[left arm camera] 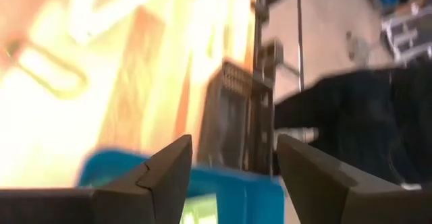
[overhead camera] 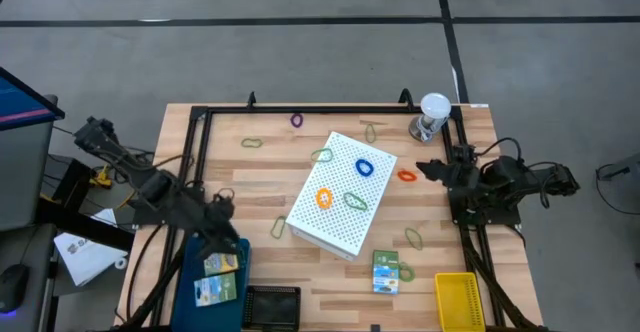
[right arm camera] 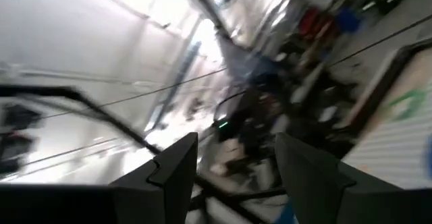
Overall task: Pick & Place Office Desk Supplies
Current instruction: Put the yellow crayon box into the blue bin
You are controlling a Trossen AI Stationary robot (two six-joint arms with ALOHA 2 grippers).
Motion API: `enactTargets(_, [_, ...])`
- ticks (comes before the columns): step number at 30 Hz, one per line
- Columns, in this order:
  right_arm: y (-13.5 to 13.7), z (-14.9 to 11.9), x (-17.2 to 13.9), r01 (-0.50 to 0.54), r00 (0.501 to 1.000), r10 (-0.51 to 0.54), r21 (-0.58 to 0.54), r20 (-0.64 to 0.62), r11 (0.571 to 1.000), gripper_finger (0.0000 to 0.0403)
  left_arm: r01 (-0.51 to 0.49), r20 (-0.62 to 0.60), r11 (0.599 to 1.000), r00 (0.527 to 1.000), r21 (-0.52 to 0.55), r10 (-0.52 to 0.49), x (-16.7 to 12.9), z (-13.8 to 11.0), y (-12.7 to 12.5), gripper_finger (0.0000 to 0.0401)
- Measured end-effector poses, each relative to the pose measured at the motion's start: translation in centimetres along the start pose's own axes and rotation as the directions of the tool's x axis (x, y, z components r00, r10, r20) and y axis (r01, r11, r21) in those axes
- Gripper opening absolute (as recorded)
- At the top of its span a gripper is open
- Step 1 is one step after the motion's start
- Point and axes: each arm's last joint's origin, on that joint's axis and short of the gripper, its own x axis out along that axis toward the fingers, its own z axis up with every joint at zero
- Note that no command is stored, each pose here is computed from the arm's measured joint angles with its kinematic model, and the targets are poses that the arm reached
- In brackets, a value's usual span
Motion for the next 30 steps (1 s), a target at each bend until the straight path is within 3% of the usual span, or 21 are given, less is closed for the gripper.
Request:
enactTargets(4, [1.4,0.4,0.1,-0.155,0.988,0.155,0.032,0.019,0.987,0.0195,0.005,0.108,1.000,0.994,0.001,-0.006,0.0,1.6,0.4,0.0210])
enactTargets(7, [4.1,1.6,0.7,-0.256,0.962,0.260,-0.057,0.081,0.965,0.0195,0.020,0.176,1.000,0.984,0.016,-0.023,0.0,2.6,0.5,0.0211])
enactTargets(11, [8.6,2.9,2.9,-0.237,0.969,0.247,-0.209,0.018,0.949,0.0195,0.039,0.223,0.999,0.974,0.020,-0.043,-0.1,3.3,0.5,0.0211])
enactTargets(14, [11.8,3.1,5.4,-0.089,0.992,0.057,-0.303,-0.114,0.949,0.0195,0.038,0.226,0.999,0.973,0.026,-0.043,-0.1,3.4,0.5,0.0213])
enactTargets(16, [13.3,2.7,7.1,0.050,0.968,-0.137,-0.375,-0.208,0.926,0.0195,0.033,0.226,0.998,0.973,0.044,-0.042,-0.1,3.4,0.5,0.0213])
enactTargets(19, [15.0,1.9,9.0,0.252,0.865,-0.411,-0.458,-0.289,0.853,0.0195,0.026,0.232,0.998,0.972,0.052,-0.037,-0.2,3.4,0.5,0.0214])
enactTargets(22, [16.4,0.8,10.5,0.383,0.732,-0.586,-0.501,-0.348,0.776,0.0195,0.014,0.236,0.997,0.971,0.076,-0.032,-0.1,3.4,0.5,0.0214])
enactTargets(26, [17.8,-2.0,11.4,0.481,0.573,-0.705,-0.526,-0.418,0.702,0.0195,-0.009,0.254,0.996,0.967,0.092,-0.014,-0.2,3.5,0.6,0.0214])
enactTargets(30, [18.7,-5.4,11.6,0.558,0.494,-0.739,-0.485,-0.458,0.673,0.0195,-0.012,0.256,0.996,0.967,0.091,-0.012,-0.2,3.5,0.6,0.0214])
